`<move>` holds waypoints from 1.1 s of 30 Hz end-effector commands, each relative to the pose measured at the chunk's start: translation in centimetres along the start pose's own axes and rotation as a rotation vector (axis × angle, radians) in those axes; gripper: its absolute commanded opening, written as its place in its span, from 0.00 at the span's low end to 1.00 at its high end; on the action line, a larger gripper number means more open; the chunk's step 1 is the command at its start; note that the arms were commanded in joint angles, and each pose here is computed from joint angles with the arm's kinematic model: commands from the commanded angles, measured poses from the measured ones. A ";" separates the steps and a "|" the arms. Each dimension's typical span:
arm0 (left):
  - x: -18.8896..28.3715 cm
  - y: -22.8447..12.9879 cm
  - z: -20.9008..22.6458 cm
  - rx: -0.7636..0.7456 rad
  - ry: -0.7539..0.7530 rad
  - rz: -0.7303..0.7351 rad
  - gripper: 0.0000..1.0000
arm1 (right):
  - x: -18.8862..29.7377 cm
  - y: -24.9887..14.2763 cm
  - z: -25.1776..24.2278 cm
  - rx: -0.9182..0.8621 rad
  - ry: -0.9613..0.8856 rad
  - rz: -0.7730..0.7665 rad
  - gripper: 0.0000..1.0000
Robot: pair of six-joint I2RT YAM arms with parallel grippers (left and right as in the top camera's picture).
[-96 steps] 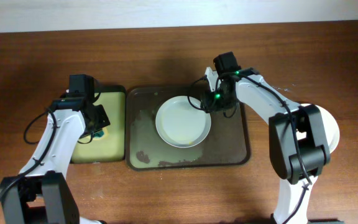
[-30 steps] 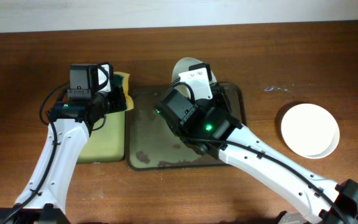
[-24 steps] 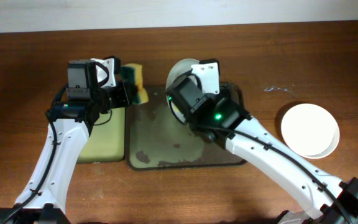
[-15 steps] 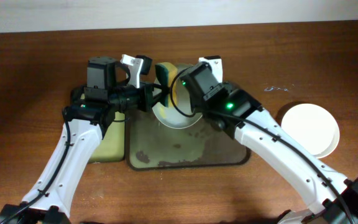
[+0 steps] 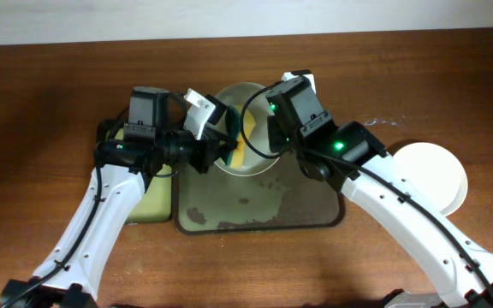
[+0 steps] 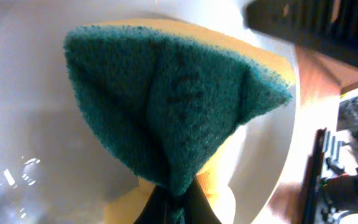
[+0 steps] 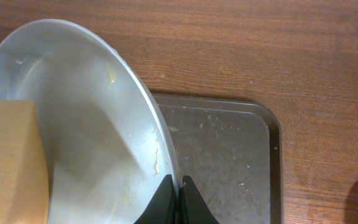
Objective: Clean dirty plates on tray and stack at the side
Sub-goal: 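Scrub the white plate with the sponge in the left gripper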
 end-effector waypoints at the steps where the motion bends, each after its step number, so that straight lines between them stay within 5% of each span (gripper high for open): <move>1: 0.2 -0.6 0.5 -0.061 0.072 0.030 0.00 | 0.7 0.3 0.0 0.014 0.013 -0.020 0.04; 8: 0.6 0.0 2.9 -0.119 0.251 0.021 0.00 | 0.7 0.1 0.7 0.045 0.064 -0.007 0.04; 16: 2.0 5.2 4.0 -0.159 0.392 -0.213 0.00 | 0.7 0.0 0.9 0.070 0.081 -0.002 0.04; 22: 0.0 0.1 1.7 -0.046 0.274 0.017 0.00 | 0.7 0.0 0.9 0.073 0.081 -0.002 0.04; 29: -2.7 -1.8 -2.6 -0.119 0.158 0.120 0.00 | 0.1 -0.2 -0.1 0.041 0.111 0.037 0.04; 33: -2.5 -3.0 -1.4 -0.108 0.282 0.183 0.00 | -0.1 -0.2 -0.7 0.034 0.139 0.049 0.04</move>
Point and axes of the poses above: each gripper's point midway between its finger pads, its own x axis back along the fingers, its own z axis along the line the jaws close on, y = z × x, the point moved 4 cm from there along x, back along the fingers, and after that the axes turned 6 degrees about x, right-handed, at the moved point
